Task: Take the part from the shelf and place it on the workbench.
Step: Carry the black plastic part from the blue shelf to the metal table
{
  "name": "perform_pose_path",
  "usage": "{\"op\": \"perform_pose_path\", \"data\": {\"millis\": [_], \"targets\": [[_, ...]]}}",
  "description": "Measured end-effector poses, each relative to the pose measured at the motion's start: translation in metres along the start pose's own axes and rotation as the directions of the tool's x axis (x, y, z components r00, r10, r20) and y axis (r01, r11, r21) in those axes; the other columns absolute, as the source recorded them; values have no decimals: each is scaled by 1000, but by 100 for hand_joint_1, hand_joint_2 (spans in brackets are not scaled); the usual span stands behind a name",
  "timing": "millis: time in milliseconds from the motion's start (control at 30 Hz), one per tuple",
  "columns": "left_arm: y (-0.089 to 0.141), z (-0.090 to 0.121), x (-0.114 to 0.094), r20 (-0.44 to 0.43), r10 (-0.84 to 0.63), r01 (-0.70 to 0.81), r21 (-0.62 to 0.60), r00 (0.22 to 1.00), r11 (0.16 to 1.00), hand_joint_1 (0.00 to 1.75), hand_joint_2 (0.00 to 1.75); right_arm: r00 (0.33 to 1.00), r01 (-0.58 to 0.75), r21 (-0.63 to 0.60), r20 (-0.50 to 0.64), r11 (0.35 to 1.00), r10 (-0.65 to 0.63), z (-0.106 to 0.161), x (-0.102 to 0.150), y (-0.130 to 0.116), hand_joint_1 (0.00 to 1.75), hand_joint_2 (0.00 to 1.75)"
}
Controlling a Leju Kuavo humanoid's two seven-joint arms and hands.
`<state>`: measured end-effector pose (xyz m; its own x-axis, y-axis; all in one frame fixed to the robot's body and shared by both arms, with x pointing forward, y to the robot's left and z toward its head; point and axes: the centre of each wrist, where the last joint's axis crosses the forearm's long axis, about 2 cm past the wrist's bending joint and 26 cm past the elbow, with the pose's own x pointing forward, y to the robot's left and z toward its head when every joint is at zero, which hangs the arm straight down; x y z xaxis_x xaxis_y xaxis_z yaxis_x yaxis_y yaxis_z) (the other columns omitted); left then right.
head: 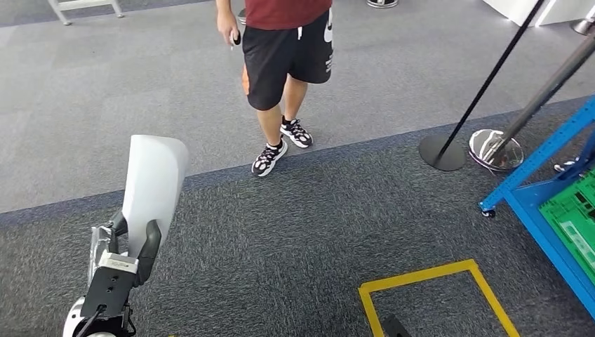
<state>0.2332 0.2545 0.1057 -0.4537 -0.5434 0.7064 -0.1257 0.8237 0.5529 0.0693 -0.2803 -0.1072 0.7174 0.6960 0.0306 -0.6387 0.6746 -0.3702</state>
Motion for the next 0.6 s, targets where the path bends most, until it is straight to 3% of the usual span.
{"op": "perform_pose_path", "data": {"millis": [100, 600], "targets": [[9, -1, 6, 23, -128, 126, 60, 992, 990, 175, 175, 1000, 1, 1, -5, 1000, -1, 0, -1, 1, 0, 0], [23, 3, 13, 43, -294, 288, 107, 955, 952, 175, 175, 1000, 1, 7, 1, 1000, -1, 1, 4, 1, 0, 0]]}}
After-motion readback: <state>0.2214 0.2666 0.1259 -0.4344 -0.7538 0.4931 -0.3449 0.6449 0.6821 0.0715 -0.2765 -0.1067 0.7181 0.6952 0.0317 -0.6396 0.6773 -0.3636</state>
